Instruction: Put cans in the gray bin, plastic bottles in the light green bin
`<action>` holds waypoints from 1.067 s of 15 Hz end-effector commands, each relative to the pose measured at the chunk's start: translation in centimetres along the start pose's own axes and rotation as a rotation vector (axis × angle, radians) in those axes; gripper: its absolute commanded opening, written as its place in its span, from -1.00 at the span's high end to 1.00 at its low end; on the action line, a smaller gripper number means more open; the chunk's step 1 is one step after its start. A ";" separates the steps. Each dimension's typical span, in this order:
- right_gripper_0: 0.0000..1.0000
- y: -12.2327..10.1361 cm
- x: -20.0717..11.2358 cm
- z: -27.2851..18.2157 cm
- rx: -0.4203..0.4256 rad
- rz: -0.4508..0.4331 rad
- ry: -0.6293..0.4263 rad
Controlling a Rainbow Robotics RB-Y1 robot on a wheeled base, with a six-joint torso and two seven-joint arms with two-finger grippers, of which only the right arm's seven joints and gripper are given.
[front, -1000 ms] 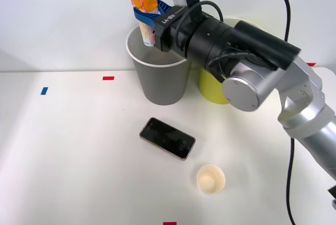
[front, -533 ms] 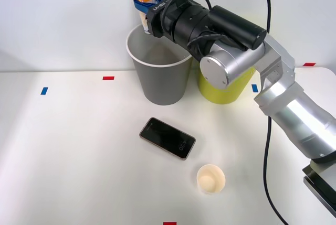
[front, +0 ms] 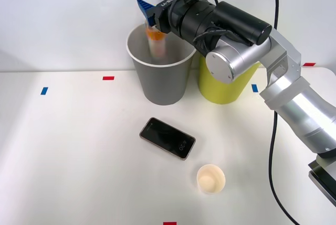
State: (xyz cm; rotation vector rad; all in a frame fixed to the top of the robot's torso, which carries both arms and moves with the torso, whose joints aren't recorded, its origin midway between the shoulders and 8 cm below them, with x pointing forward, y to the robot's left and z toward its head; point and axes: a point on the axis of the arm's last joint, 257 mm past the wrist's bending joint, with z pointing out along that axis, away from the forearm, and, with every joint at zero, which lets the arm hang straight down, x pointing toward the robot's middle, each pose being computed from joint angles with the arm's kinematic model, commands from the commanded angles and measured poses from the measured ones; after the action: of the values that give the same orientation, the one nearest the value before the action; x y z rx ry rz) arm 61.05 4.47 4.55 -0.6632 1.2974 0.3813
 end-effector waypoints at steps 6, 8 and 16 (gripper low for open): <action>-1.00 0.0 -0.4 -6.9 -0.102 0.010 0.026; -1.00 -0.5 -0.9 -9.7 -0.124 0.002 0.043; -1.00 -3.1 2.8 -19.5 -0.041 0.197 -0.065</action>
State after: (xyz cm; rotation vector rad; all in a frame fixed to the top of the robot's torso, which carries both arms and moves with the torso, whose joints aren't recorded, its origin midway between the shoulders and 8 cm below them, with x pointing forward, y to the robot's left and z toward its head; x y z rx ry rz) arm 49.43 -9.06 0.74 -0.6085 1.3203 0.5802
